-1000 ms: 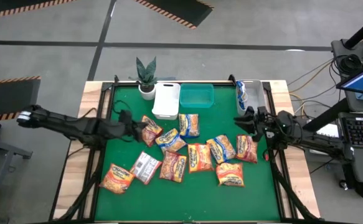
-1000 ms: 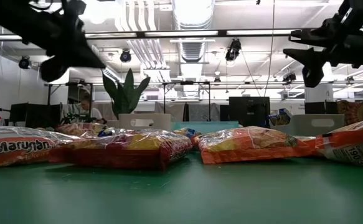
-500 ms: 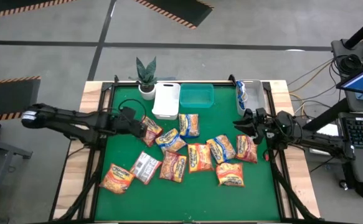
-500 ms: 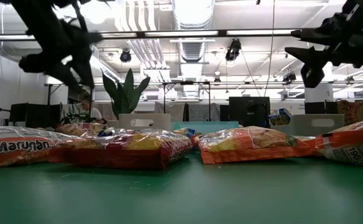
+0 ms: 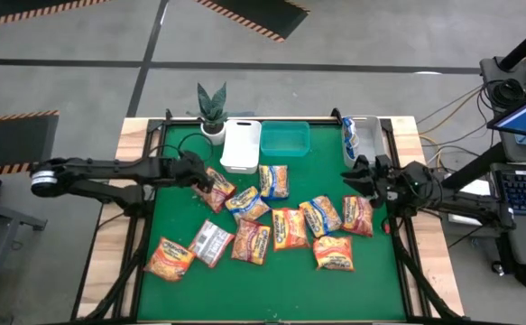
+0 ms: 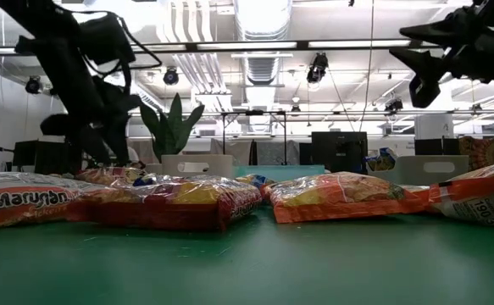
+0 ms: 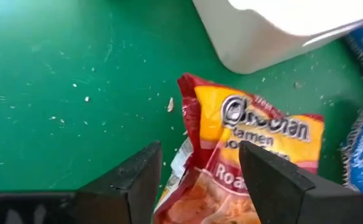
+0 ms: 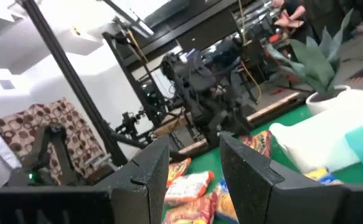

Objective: Sort Maruchan noodles
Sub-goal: Put the red noodle pack into the white bin

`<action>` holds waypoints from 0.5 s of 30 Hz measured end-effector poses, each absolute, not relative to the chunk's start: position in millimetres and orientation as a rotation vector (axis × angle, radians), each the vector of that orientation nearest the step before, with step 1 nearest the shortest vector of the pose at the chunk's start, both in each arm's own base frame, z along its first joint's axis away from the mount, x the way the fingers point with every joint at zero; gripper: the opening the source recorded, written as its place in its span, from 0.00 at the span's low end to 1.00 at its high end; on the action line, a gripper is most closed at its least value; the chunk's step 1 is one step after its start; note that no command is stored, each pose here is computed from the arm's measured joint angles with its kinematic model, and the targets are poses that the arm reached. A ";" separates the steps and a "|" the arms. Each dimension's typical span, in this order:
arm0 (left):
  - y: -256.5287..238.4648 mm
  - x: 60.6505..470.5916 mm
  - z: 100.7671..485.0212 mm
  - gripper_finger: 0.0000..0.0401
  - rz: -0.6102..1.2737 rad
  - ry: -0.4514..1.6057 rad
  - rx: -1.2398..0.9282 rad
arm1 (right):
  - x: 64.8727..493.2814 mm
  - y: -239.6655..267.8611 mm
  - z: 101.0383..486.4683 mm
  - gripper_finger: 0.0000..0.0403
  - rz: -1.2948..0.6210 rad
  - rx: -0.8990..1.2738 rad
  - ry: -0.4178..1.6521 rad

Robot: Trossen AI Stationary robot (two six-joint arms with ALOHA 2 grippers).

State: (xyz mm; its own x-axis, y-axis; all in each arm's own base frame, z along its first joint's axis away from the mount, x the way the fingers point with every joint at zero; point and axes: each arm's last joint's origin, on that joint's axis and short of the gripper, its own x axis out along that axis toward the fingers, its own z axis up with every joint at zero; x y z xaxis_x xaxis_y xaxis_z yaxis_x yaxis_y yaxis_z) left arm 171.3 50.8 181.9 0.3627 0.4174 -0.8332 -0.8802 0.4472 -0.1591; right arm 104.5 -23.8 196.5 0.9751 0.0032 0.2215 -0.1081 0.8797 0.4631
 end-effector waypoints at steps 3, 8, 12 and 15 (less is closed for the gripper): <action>51.0 171.6 176.5 0.49 0.898 0.810 -0.657 | 102.8 -24.9 212.2 0.33 0.014 0.462 -0.278; 49.9 168.6 164.9 0.49 0.871 0.823 -0.635 | 101.0 -25.4 241.8 0.33 -0.015 0.402 -0.343; 49.2 167.1 155.1 0.49 0.833 0.808 -0.611 | 102.4 -25.9 262.6 0.33 -0.017 0.357 -0.364; 49.3 167.8 151.1 0.45 0.808 0.778 -0.590 | 106.7 -27.2 269.8 0.33 -0.024 0.345 -0.341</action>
